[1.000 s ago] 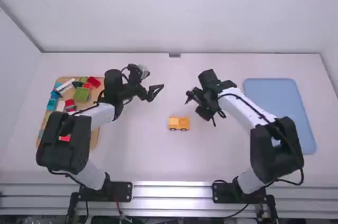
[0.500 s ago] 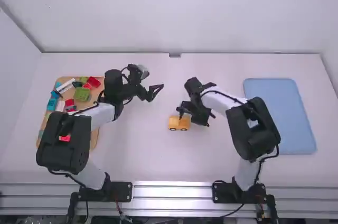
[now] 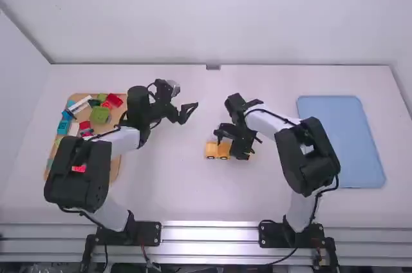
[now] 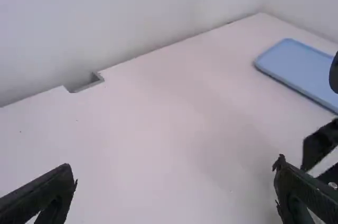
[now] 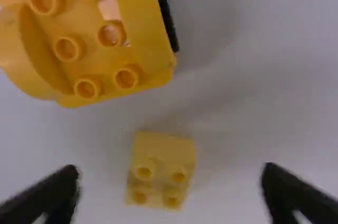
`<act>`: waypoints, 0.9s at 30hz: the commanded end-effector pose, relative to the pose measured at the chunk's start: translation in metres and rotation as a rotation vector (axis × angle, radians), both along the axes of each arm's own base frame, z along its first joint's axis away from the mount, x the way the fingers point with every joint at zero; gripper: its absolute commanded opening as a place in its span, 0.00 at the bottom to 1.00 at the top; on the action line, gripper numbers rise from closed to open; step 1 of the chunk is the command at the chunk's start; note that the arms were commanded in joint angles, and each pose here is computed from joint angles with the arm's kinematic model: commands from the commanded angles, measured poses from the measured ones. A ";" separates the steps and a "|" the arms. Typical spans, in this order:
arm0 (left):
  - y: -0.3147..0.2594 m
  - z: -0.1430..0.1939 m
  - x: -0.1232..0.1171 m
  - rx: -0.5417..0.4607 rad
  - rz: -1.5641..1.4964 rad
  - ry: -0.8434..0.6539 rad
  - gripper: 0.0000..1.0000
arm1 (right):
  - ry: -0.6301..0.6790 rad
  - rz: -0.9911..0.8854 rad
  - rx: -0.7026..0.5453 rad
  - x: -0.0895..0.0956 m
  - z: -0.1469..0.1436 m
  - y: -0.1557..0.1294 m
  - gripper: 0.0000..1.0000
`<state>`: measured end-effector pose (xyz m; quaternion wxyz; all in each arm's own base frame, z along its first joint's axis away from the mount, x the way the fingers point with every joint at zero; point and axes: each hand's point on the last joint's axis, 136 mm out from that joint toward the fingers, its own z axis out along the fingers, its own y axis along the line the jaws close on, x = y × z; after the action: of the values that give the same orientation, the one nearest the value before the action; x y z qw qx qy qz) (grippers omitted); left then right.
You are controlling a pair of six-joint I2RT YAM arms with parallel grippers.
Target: Assemble lego blocks to make yellow taxi
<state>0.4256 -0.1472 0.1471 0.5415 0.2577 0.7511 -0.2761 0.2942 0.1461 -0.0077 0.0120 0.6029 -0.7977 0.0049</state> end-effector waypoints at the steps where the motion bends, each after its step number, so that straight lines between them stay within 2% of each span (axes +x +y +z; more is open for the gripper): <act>1: 0.002 -0.002 -0.001 0.013 -0.006 -0.013 0.99 | -0.042 -0.062 -0.022 0.010 0.009 0.001 0.98; 4: 0.001 0.002 0.001 0.011 -0.005 -0.035 0.99 | -0.052 -0.062 -0.014 0.012 0.025 0.009 0.99; 7: 0.001 0.004 0.000 0.009 -0.009 -0.041 0.99 | -0.060 -0.011 0.065 0.012 0.059 0.026 0.98; 10: 0.001 0.004 0.001 0.010 -0.008 -0.041 0.99 | -0.081 0.005 0.118 0.011 0.078 0.029 0.98; 12: 0.001 0.001 0.000 0.010 -0.008 -0.026 0.99 | -0.078 0.021 0.180 0.008 0.088 0.031 0.98; 13: 0.001 -0.002 -0.001 0.012 -0.009 -0.012 0.99 | -0.059 0.058 0.292 0.001 0.096 0.035 0.98; 15: 0.000 -0.004 -0.003 0.010 -0.019 -0.004 0.99 | -0.053 0.095 0.430 -0.003 0.096 0.038 0.98; 18: -0.009 -0.003 -0.014 0.028 -0.110 -0.047 0.99 | -0.068 0.084 0.619 0.001 0.088 0.039 0.98; 19: -0.011 -0.002 -0.016 0.033 -0.127 -0.059 0.99 | -0.071 0.076 0.639 0.002 0.086 0.038 0.98; 20: -0.016 -0.001 -0.022 0.048 -0.181 -0.095 0.99 | -0.079 0.057 0.689 0.004 0.084 0.038 0.98; 22: -0.030 0.002 -0.045 0.075 -0.362 -0.201 0.99 | -0.082 -0.013 0.873 0.008 0.088 0.041 0.98; 25: -0.039 0.000 -0.067 0.075 -0.499 -0.256 0.99 | -0.129 -0.061 0.957 0.018 0.086 0.034 0.98; 27: -0.041 -0.004 -0.078 0.079 -0.555 -0.276 0.99 | -0.162 -0.090 0.958 0.023 0.080 0.025 0.98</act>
<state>0.3742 -0.1792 0.1396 0.5211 0.4366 0.6574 -0.3252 0.3259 0.1647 0.0646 -0.3155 0.5283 -0.7453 -0.2566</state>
